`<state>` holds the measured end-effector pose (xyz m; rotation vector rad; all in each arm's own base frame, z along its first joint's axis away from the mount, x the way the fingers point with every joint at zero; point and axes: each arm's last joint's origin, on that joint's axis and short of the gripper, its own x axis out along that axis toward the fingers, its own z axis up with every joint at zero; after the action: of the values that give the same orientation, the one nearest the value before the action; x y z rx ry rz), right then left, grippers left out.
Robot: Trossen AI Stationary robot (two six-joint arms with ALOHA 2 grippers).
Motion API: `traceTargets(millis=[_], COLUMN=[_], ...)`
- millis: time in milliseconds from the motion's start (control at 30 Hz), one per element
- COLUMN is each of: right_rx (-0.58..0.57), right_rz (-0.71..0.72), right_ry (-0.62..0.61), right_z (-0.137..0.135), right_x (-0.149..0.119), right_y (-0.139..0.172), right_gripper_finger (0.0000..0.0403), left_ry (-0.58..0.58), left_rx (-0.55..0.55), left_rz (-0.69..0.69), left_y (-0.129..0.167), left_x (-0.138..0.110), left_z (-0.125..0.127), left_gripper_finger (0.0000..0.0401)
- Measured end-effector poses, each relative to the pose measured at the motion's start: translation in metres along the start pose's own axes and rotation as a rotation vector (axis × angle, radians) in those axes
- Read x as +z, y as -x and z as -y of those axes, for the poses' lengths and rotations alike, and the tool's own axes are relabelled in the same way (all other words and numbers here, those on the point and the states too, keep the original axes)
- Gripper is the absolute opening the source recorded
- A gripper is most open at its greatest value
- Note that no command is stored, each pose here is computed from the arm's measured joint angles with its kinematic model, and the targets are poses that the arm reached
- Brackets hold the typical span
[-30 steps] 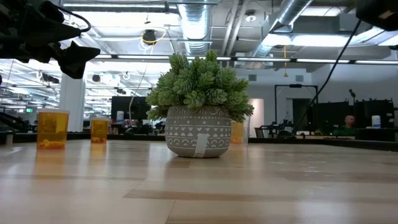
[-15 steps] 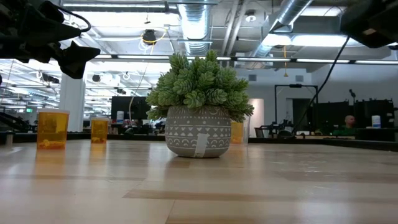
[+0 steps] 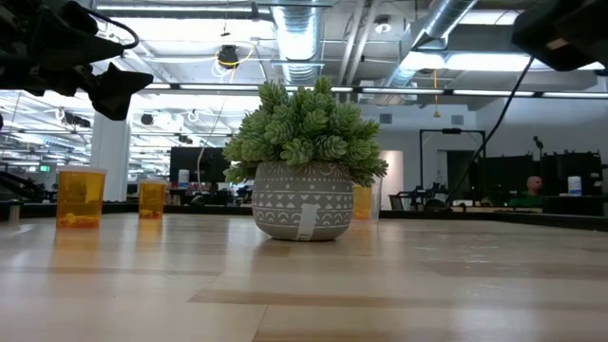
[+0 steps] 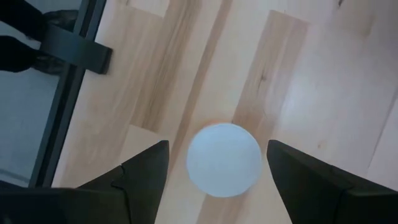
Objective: Pick and place pill bottles into a basket
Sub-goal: Put the orange pill bottle into the transparent bin
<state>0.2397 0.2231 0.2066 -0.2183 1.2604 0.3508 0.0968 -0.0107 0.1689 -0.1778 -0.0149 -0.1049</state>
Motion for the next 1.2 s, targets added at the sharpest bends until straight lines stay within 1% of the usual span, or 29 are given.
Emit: traceTargets(millis=[200,433,600,700,900,1033,1200], right_rx=[0.001,-0.005,-0.012,-0.010,-0.016,-0.019,-0.029], right_rz=[0.004,-0.044,-0.032,-0.023,-0.022,-0.022,-0.021], right_ry=[0.006,-0.022,-0.025,-0.031,-0.047,-0.041,-0.065], right_z=[0.000,0.004,0.006,0.008,0.014,0.018,0.029], right_x=[0.000,-0.015,-0.014,-0.012,-0.010,-0.009,-0.005], right_y=[-0.001,-0.016,-0.017,-0.017,-0.017,-0.017,-0.018], right_gripper_finger=[0.0264,0.0264,0.0264,0.0252,0.0190,0.0189,0.0194], left_ry=[0.000,0.000,0.000,0.000,0.000,0.000,0.000], left_rx=[0.000,0.000,0.000,0.000,0.000,0.000,0.000], left_rz=[0.000,0.000,0.000,0.000,0.000,0.000,0.000], left_y=[0.000,0.000,0.000,0.000,0.000,0.000,0.000], left_x=[0.000,0.000,0.000,0.000,0.000,0.000,0.000], left_z=[0.000,0.000,0.000,0.000,0.000,0.000,0.000], left_gripper_finger=[0.0254,0.0254,0.0254,0.0254,0.0254,0.0254,0.0254])
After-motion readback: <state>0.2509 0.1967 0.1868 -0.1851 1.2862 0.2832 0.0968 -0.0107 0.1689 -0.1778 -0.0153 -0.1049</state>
